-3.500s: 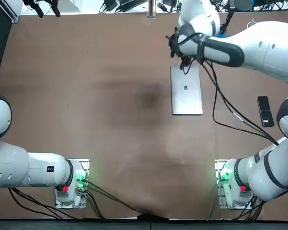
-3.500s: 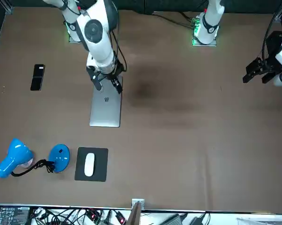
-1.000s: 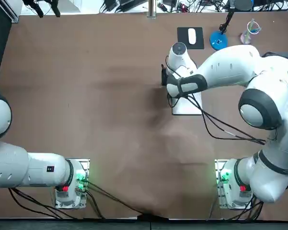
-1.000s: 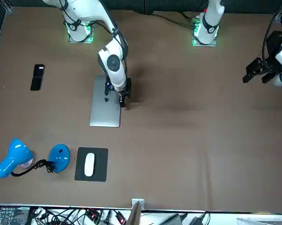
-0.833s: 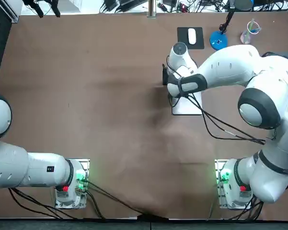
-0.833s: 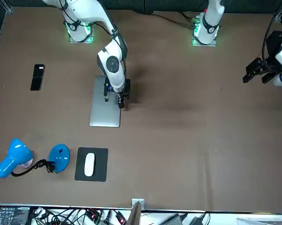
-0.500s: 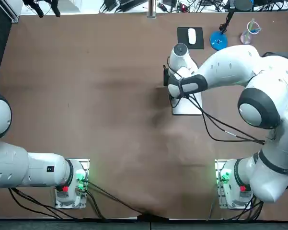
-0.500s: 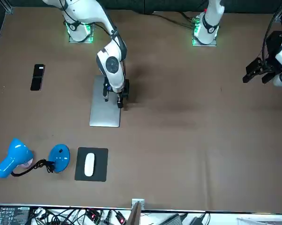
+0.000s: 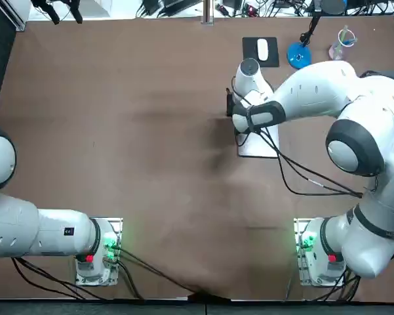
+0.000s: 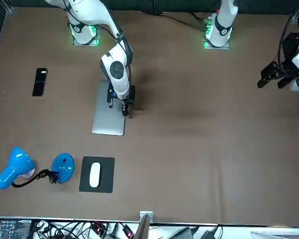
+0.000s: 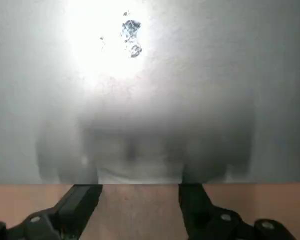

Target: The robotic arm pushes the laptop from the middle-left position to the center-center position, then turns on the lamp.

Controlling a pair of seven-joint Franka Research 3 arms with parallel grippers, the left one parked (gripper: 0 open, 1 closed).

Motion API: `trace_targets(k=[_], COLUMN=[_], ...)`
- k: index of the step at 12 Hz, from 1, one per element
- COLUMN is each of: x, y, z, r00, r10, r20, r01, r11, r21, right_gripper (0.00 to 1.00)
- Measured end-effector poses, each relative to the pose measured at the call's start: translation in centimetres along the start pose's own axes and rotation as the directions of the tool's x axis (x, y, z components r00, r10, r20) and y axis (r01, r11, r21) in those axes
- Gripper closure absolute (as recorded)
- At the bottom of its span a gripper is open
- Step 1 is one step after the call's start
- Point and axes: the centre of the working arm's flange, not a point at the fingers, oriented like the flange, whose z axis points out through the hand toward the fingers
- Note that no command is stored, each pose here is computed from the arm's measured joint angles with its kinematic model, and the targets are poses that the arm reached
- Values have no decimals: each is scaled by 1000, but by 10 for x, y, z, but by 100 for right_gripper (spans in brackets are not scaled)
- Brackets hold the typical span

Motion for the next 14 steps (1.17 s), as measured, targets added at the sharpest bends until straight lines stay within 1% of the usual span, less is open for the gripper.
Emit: trace_targets(k=[10,14], x=[45,57], y=[1,-1], z=[-7,-7], r00=[999,999], r10=[-36,-44], r20=[-25,-28], r01=[36,43], r11=[999,999], r21=[-11,-18], right_gripper=[1,1])
